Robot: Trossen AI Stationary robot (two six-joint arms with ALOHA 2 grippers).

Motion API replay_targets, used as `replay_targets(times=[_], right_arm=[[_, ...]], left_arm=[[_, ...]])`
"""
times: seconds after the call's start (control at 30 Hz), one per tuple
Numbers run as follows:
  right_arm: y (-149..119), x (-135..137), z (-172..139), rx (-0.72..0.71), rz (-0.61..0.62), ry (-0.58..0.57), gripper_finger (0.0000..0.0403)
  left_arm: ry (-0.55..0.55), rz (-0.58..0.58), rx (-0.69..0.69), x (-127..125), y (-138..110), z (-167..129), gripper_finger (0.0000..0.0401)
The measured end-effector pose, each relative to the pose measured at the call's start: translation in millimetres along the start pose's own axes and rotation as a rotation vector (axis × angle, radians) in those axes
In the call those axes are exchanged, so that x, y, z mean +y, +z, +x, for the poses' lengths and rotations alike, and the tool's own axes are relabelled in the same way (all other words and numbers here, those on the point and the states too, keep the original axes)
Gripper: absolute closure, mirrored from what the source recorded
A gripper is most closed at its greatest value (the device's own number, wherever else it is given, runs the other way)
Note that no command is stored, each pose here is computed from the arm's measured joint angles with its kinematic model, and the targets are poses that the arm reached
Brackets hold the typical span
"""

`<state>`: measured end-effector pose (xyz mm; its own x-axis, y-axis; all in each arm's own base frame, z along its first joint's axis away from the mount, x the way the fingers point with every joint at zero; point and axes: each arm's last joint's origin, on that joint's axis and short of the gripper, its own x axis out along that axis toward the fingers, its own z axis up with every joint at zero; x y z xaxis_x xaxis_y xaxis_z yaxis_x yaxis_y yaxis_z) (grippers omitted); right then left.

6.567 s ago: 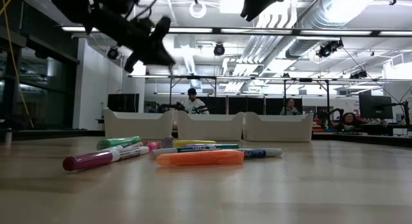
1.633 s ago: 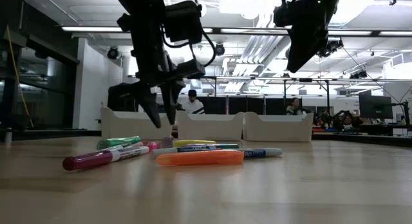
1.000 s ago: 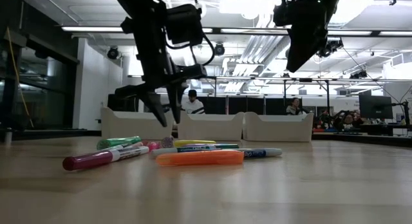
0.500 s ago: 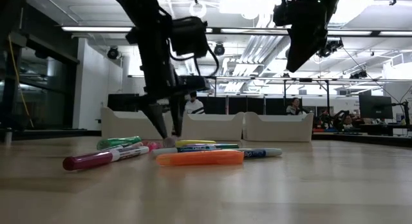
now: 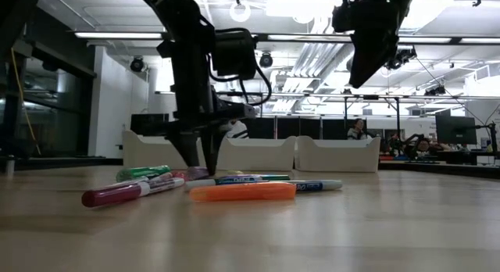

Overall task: Pick & Place Markers
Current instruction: Put the purple highlighter pen into the right white bin

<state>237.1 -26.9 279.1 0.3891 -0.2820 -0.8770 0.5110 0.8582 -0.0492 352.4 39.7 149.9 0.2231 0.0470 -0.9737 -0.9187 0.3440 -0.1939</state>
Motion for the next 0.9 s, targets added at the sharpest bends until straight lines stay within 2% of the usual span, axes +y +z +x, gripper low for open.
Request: replay_targets(times=[0.23,0.6,0.9], right_arm=[[-1,0,0,0.008,-0.004,-0.008,0.0221],[-1,0,0,0.008,-0.007,-0.006,0.0222],[3,1,0,-0.041,-0.045,-0.014,0.0222]], left_arm=[[0.008,0.053,0.029,1,-4,0,0.0347],[-0.008,0.189,0.000,-6,0,-6,0.0347],[-0.102,0.350,-0.159,-39,20,-46,0.0347]])
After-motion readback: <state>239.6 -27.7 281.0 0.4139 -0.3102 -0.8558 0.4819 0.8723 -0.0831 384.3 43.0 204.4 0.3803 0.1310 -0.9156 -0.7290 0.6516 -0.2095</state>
